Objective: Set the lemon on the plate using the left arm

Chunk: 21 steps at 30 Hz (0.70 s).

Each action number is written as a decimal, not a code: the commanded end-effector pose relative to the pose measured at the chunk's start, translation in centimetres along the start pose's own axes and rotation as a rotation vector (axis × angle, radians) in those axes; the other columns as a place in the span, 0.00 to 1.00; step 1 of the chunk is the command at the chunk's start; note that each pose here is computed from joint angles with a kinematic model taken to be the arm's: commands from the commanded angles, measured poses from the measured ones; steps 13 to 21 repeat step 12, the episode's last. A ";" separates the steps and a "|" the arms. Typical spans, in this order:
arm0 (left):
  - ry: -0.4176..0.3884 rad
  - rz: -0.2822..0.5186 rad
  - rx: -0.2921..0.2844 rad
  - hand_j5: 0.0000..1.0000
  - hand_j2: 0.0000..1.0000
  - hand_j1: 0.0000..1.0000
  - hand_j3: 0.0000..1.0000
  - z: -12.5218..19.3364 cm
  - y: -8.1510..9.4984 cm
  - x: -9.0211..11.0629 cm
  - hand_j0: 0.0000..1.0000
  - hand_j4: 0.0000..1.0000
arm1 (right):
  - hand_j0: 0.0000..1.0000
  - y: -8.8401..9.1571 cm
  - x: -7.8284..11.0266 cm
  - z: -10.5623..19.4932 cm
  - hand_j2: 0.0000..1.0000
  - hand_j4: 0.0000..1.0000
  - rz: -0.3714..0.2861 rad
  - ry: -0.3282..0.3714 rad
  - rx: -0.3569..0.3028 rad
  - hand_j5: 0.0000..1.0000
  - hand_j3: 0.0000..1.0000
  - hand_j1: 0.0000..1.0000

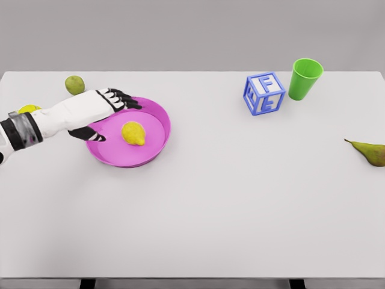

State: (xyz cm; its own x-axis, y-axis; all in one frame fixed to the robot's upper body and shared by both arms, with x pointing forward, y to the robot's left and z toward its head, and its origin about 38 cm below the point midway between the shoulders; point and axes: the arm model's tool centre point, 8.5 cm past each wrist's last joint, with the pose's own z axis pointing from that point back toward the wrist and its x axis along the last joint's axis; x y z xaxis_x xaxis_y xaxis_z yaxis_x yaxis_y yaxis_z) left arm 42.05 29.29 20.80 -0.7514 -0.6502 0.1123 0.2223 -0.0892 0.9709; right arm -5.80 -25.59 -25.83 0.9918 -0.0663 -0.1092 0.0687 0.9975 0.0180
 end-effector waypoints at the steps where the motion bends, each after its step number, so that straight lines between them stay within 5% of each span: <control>1: -0.016 0.021 0.053 1.00 1.00 1.00 1.00 4.0 3.2 -0.7 1.00 1.00 | 1.00 0.0 0.0 0.0 1.00 1.00 0.000 0.001 0.000 1.00 1.00 1.00; 21: 0.034 0.048 0.038 1.00 1.00 1.00 1.00 6.2 2.2 -1.6 1.00 1.00 | 1.00 0.0 0.0 0.0 1.00 1.00 0.000 -0.001 0.000 1.00 1.00 1.00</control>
